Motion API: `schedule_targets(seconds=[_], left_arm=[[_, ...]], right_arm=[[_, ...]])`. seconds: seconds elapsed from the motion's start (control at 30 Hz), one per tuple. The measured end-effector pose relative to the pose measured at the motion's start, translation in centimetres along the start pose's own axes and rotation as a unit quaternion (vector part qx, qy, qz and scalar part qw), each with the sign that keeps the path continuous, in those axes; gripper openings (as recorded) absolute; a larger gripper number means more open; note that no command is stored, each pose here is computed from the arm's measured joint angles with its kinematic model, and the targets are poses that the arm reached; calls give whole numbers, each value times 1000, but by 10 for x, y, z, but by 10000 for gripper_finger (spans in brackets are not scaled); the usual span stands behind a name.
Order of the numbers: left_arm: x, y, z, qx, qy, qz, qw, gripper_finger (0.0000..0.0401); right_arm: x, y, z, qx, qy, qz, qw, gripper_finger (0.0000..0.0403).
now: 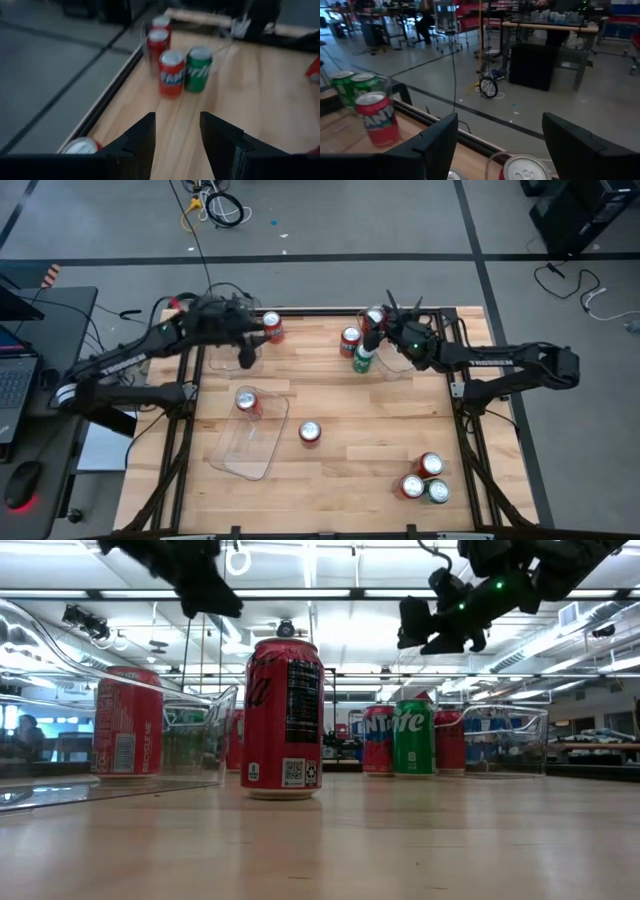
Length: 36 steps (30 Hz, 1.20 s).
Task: Sort soda cans
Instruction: Put the top left red soda can into the bottom transparent bin
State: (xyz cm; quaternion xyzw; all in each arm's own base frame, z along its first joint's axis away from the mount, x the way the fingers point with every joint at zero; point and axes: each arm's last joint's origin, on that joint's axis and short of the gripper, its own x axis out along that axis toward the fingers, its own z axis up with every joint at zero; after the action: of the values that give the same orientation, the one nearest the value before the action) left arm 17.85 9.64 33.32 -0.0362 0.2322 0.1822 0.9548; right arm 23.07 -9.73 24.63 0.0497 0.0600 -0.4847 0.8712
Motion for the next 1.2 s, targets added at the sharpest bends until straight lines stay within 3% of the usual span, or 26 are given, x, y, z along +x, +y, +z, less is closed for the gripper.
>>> schedule_targets(seconds=[0.27, 0.53, 0.63, 0.97, 1.2], left_arm=[[39, 26, 34, 14, 153, 23, 988, 159], [76, 37, 34, 21, 287, 4, 958, 159], [88, 40, 32, 17, 306, 6, 952, 159], [95, 46, 29, 55, 334, 90, 937, 164], [95, 46, 29, 55, 334, 92, 937, 231]], right_arm=[[-5, 6, -1, -15, 1, 16, 1000, 274], [-7, 9, -2, -18, 4, 28, 999, 274], [-8, 10, -2, -19, 5, 31, 999, 274], [-9, 12, -4, -25, 12, 36, 999, 274], [-9, 12, -4, -24, 13, 44, 999, 274]])
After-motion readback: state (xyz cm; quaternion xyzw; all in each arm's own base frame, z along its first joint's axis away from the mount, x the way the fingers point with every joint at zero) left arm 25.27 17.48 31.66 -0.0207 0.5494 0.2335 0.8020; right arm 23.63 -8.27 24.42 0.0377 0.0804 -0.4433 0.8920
